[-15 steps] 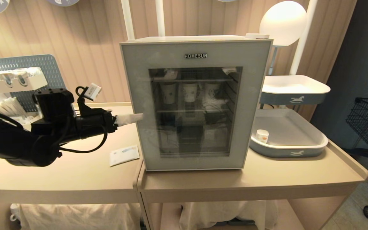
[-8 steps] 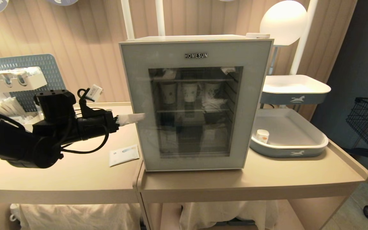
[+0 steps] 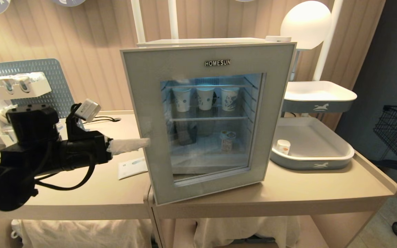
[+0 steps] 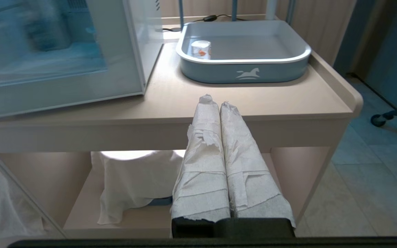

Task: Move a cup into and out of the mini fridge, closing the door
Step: Open the freezer door

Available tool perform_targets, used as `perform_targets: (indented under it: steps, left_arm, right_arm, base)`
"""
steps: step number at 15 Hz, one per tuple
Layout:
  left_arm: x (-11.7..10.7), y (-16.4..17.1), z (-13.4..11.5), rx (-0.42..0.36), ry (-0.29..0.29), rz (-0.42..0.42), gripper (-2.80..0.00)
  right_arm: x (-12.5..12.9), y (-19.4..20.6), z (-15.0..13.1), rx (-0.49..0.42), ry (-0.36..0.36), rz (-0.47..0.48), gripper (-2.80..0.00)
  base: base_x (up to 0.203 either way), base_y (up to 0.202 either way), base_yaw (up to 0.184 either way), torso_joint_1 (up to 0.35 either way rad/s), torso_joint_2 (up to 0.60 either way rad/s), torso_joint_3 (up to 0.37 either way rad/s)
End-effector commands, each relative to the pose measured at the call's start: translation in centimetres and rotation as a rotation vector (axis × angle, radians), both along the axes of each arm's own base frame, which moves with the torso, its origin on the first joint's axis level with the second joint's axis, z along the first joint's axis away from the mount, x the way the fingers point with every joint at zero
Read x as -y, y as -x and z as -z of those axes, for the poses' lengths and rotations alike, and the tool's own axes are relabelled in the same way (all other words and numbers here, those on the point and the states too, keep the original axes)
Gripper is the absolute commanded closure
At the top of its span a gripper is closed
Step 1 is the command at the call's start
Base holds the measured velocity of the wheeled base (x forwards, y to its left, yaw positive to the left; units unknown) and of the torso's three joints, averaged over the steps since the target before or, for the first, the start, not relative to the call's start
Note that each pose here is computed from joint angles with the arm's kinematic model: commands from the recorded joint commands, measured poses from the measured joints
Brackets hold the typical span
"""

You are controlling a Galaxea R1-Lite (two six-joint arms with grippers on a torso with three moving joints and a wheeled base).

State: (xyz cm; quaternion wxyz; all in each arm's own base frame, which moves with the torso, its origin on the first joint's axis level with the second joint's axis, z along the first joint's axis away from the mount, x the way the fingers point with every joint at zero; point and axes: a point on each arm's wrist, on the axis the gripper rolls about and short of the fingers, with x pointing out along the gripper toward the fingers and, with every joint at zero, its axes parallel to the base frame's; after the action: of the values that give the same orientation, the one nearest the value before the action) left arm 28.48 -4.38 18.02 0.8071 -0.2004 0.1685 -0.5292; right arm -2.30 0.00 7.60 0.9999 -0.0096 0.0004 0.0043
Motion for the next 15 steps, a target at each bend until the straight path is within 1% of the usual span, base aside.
perform_targets:
  steps: [1, 5, 7, 8, 9, 10, 11, 12, 13, 15]
  left_arm:
    - [-0.3, 3.9, -1.7, 0.063, 0.007, 0.012, -2.8]
    - [-0.8, 10.2, -3.0, 0.125, 0.022, 0.036, -2.8]
    - [-0.8, 13.4, -3.6, 0.137, 0.047, 0.081, -2.8]
    - [-0.6, 14.8, -3.7, 0.123, 0.065, 0.123, -2.8]
    - [-0.4, 16.0, -3.7, 0.093, 0.083, 0.172, -2.8]
    - [-0.3, 16.5, -3.5, 0.066, 0.091, 0.195, -2.8]
    - [-0.3, 16.2, -3.3, 0.052, 0.091, 0.187, -2.8]
    - [-0.4, 15.4, -3.0, 0.032, 0.09, 0.15, -0.83]
    - [-0.8, 14.1, -2.7, 0.018, 0.084, 0.089, 0.0]
    - [-1.5, 10.7, -1.9, 0.001, 0.057, -0.021, 0.0]
  right_arm:
    - [0.0, 0.0, 0.0, -0.001, -0.001, -0.001, 0.0]
    - [0.0, 0.0, 0.0, -0.001, -0.001, -0.001, 0.0]
    - [0.0, 0.0, 0.0, -0.001, -0.001, -0.001, 0.0]
    - [0.0, 0.0, 0.0, -0.002, -0.001, -0.001, 0.0]
    - [0.0, 0.0, 0.0, -0.002, -0.001, -0.001, 0.0]
    - [0.0, 0.0, 0.0, -0.001, -0.001, -0.001, 0.0]
    - [0.0, 0.0, 0.0, -0.002, 0.0, 0.0, 0.0]
    - [0.0, 0.0, 0.0, -0.002, 0.001, -0.001, 0.0]
    - [0.0, 0.0, 0.0, -0.001, 0.001, -0.001, 0.0]
    - [0.0, 0.0, 0.0, -0.001, -0.001, -0.001, 0.0]
  base:
    - [0.0, 0.0, 0.0, 0.0, 0.0, 0.0]
    - [0.0, 0.0, 0.0, 0.0, 0.0, 0.0]
    - [0.0, 0.0, 0.0, 0.0, 0.0, 0.0]
    - [0.0, 0.0, 0.0, 0.0, 0.0, 0.0]
    - [0.0, 0.0, 0.0, 0.0, 0.0, 0.0]
    - [0.0, 0.0, 0.0, 0.0, 0.0, 0.0]
    - [0.0, 0.0, 0.0, 0.0, 0.0, 0.0]
    - [0.0, 0.0, 0.0, 0.0, 0.0, 0.0]
    - [0.0, 0.0, 0.0, 0.0, 0.0, 0.0]
    - [0.0, 0.0, 0.0, 0.0, 0.0, 0.0]
